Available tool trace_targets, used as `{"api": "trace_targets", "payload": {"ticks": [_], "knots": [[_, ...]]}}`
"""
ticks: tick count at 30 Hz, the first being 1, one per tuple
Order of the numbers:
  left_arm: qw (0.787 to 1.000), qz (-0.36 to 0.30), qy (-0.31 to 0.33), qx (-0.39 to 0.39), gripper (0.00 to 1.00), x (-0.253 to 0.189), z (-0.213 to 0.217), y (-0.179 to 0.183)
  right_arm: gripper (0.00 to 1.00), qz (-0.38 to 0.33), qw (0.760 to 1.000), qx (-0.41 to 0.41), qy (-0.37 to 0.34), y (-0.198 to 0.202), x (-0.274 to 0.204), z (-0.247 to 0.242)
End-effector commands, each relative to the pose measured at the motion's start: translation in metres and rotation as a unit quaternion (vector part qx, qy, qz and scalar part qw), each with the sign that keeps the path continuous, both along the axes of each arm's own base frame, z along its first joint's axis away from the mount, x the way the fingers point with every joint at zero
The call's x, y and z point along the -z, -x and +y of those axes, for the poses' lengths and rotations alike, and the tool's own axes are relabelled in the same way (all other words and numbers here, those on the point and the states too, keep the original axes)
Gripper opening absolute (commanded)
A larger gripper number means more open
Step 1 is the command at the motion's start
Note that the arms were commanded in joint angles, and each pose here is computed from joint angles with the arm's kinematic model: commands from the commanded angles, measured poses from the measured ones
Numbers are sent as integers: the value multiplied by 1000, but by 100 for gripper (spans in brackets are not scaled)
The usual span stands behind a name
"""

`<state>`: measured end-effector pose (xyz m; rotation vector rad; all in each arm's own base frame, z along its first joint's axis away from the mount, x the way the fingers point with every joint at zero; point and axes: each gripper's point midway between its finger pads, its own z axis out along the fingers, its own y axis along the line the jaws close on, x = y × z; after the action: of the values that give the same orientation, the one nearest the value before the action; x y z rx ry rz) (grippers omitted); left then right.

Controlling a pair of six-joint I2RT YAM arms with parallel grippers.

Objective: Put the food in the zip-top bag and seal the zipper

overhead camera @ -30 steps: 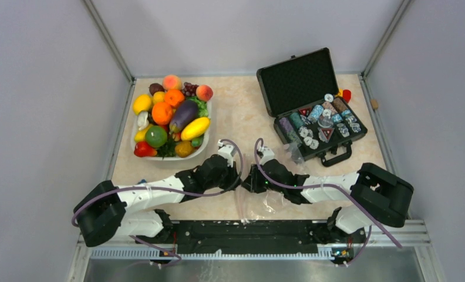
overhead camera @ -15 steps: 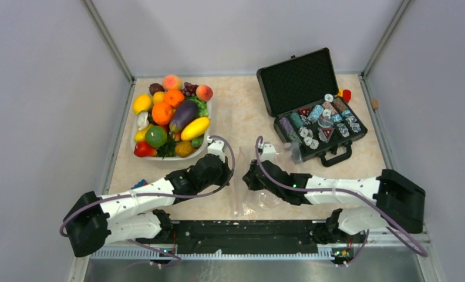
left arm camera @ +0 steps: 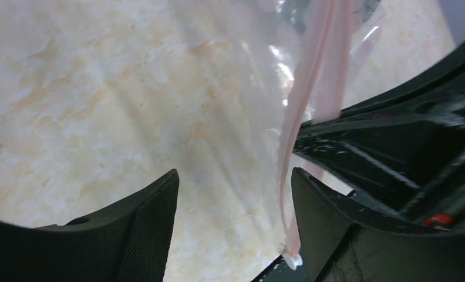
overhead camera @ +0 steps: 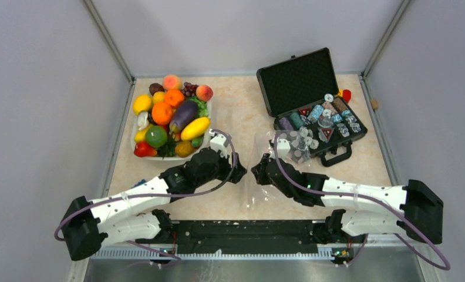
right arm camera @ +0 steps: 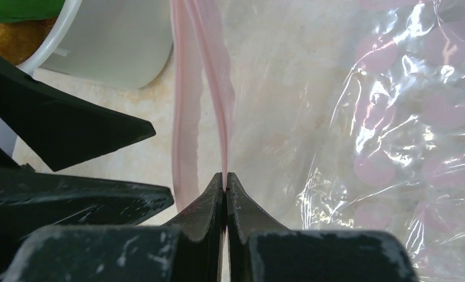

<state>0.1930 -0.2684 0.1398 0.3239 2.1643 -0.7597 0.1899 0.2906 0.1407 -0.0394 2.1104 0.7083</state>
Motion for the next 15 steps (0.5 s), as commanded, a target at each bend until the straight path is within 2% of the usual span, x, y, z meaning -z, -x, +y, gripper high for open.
{"api": "trace_targets", "payload": {"ticks": [1,9,15], "knots": [[997,-28,47,52,71,-40,-27,1,0,-28,999,8,-43,-6,-37,6],[994,-6,49,100,70,-33,-37,15,0,-41,997,6,-64,-7,-57,8],[1000,-12,9,20,62,-19,-12,-2,0,-45,996,-2,-79,-7,-65,5]]}}
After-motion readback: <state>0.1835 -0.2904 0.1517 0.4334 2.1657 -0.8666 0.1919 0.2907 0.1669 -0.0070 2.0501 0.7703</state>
